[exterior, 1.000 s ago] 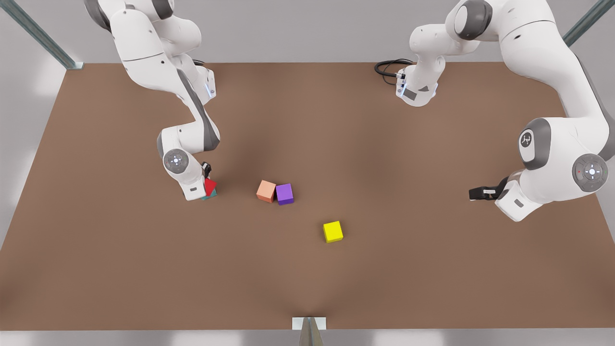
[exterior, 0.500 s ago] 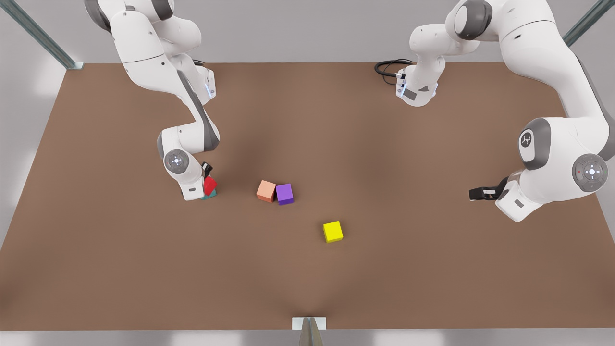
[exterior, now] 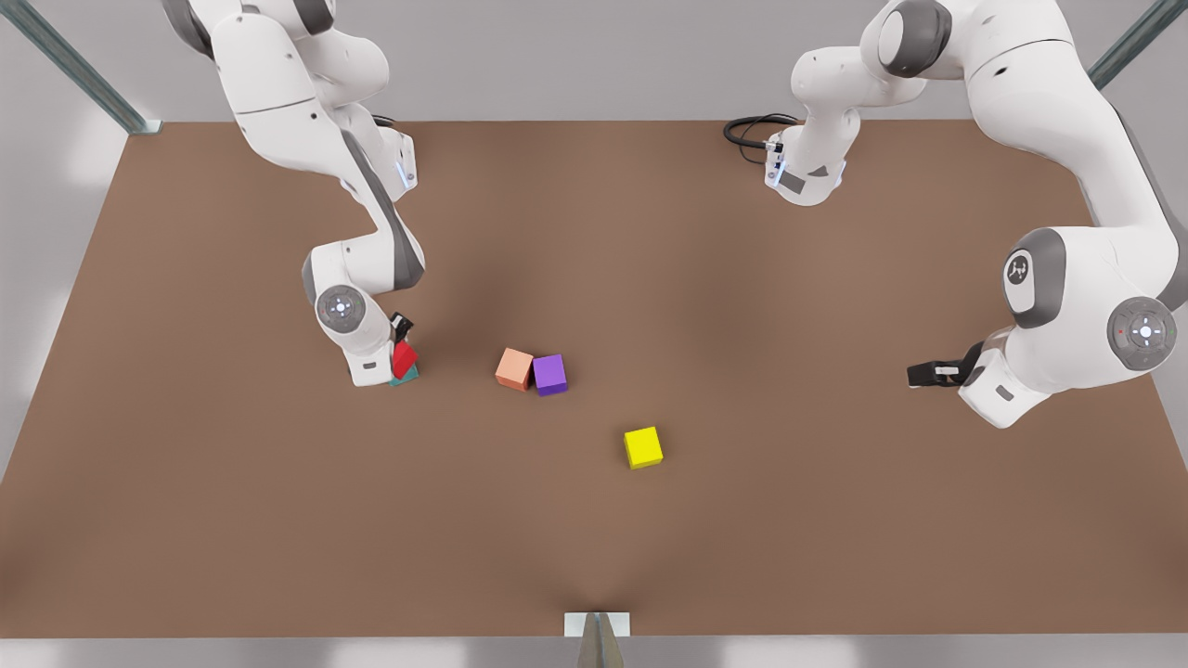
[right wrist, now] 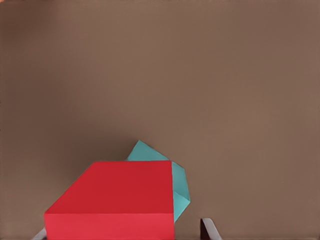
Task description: Pick up red wooden cube and pass to hand red wooden cube and place in blue wooden cube
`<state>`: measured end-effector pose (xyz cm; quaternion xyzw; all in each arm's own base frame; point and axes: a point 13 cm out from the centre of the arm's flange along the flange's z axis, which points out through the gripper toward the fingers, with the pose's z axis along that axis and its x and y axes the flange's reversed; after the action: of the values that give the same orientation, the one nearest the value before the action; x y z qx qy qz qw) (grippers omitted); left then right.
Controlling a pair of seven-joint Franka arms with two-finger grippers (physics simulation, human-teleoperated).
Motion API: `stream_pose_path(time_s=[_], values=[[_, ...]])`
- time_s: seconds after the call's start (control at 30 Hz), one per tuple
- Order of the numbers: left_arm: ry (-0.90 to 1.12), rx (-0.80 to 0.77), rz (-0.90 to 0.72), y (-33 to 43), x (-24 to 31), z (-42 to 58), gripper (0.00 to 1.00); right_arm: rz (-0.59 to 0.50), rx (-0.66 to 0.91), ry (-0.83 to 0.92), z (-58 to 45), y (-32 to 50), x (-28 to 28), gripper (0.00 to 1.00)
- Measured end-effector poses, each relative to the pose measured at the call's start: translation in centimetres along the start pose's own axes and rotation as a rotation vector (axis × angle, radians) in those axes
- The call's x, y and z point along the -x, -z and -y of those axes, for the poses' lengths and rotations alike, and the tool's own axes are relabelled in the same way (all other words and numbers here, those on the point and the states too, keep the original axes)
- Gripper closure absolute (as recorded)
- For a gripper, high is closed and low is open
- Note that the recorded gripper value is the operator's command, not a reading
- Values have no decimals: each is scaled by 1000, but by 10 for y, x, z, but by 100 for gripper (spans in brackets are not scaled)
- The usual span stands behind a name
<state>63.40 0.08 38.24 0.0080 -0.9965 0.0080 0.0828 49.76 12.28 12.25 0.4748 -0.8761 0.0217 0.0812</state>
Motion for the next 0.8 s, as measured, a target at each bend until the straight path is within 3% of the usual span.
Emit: stream_pose_path(time_s=[0.27,0.47,0.63,0.73,0.8], values=[[1,0,0,0,0,0,0,40,-28,-6,5,46,20,0],[3,0,-1,0,0,-1,0,77,-67,-25,27,113,69,0],[3,0,-1,0,0,-1,0,91,-23,-185,70,141,75,0],[3,0,-1,0,0,-1,0,78,26,-341,97,138,43,0],[3,0,-1,0,0,-1,0,109,23,-448,134,177,17,0]])
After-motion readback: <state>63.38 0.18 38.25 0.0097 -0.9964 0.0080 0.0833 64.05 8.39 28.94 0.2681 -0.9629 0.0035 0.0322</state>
